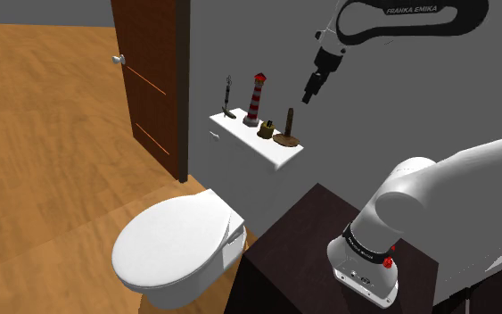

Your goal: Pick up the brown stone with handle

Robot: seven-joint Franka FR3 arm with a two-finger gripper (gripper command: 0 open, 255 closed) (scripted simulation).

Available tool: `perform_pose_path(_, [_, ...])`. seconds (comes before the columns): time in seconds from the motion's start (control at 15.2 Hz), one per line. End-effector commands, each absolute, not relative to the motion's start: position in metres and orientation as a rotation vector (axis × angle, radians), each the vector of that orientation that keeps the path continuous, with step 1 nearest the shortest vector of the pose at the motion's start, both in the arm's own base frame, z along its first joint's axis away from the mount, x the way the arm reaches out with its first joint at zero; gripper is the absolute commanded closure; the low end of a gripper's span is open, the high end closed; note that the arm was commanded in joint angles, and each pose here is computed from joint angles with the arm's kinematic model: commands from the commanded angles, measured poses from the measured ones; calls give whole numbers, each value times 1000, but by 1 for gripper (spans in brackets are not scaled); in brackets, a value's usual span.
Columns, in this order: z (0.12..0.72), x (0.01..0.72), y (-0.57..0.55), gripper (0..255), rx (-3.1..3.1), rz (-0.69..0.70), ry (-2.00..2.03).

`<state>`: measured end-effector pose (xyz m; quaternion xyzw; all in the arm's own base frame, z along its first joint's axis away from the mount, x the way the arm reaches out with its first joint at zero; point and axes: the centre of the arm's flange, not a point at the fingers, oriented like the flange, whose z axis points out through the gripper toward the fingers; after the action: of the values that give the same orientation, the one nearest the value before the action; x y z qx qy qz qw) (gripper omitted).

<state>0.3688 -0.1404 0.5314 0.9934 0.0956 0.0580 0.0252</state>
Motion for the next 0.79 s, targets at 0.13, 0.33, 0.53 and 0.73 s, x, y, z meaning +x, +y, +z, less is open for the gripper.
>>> perform_pose_path(0.13, [505,389,-185,0,3060,191,343])
perform_pose_path(0.33, [486,406,-214,0,3053,199,377])
perform_pose_path(0.53, [467,424,-244,0,3045,206,411])
perform_pose_path(0.73, [449,442,-273,0,3037,214,444])
